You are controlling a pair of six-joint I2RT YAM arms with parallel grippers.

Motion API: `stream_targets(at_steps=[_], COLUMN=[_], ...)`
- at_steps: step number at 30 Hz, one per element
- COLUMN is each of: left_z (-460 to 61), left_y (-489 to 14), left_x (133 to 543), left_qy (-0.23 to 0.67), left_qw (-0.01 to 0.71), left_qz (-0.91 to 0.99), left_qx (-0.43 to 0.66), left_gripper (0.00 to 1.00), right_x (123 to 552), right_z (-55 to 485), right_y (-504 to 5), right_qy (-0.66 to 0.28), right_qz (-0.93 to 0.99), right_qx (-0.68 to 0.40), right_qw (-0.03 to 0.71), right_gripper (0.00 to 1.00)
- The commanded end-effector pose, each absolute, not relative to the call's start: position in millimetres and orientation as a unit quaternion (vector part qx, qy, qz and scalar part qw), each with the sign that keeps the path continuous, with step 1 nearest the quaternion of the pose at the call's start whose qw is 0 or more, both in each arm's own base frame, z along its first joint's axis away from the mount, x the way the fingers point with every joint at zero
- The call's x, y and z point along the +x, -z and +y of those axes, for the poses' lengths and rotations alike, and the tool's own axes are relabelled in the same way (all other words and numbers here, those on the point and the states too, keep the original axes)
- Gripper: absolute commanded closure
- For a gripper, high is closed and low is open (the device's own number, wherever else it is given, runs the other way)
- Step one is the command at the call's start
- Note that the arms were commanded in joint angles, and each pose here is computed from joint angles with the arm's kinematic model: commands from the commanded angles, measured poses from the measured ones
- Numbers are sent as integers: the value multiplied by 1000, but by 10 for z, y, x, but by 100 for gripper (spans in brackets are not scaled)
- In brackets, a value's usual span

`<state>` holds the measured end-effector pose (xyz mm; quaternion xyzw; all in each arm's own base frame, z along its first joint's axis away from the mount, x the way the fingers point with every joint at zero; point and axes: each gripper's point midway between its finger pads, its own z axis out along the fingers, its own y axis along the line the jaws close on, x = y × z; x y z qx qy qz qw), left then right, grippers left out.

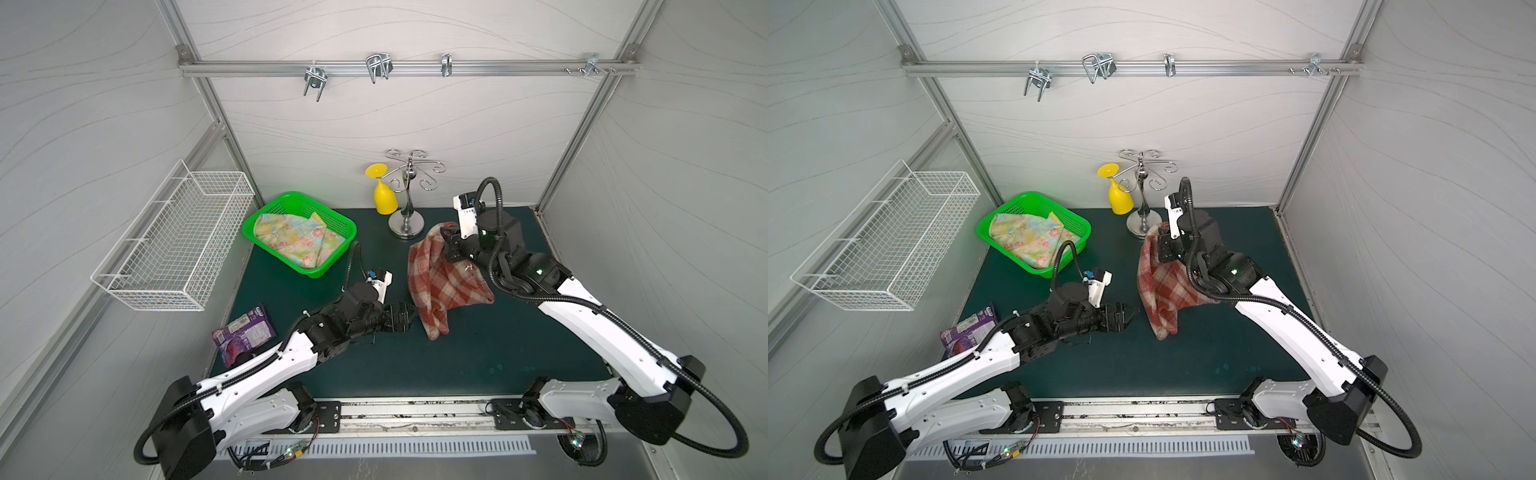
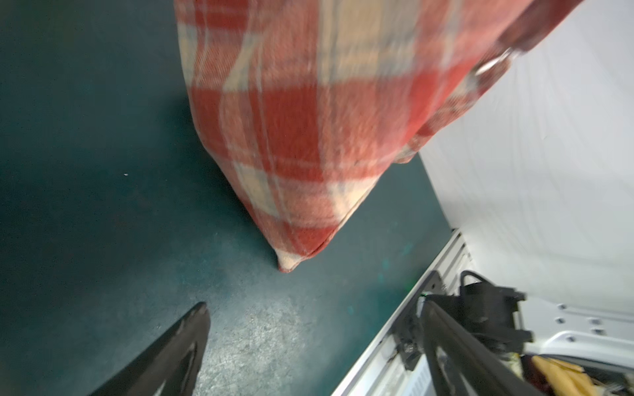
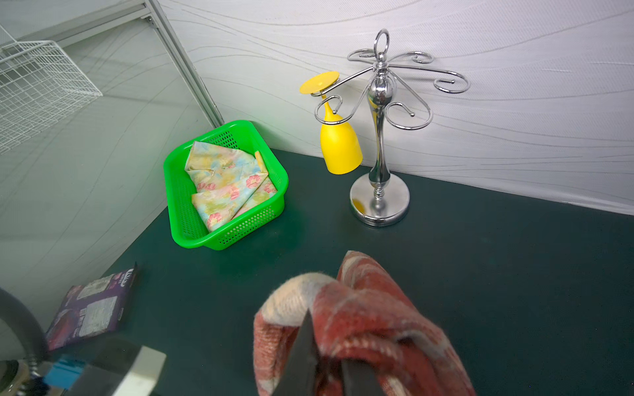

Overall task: Fold and stack skirts
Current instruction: Flatten out the skirt at the center of the table.

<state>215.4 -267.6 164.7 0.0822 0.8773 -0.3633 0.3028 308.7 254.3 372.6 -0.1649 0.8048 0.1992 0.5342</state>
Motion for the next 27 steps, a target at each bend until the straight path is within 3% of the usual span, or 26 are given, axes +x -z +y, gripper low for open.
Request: stream_targets(at_steps=[1, 18, 27], left_z=[-2854, -3478, -3665], left_y=[-1656, -1008, -813], left_x=[2239, 2253, 2398], left_qy=[365, 382, 365], left_qw=[349, 347, 346], left_qz=[858, 844, 851], left_qx=[99, 144, 151], left_gripper=[5, 16, 50], right_x=[3107, 3138, 3117], right_z=[2445, 2283, 2225], right_y=[-4002, -4118, -4116], right_qy=[-195, -201, -205], right_qz=[786, 784, 784], right_qx=[-160, -145, -137], right_qw=[564, 569, 569], right_gripper=[88, 86, 85])
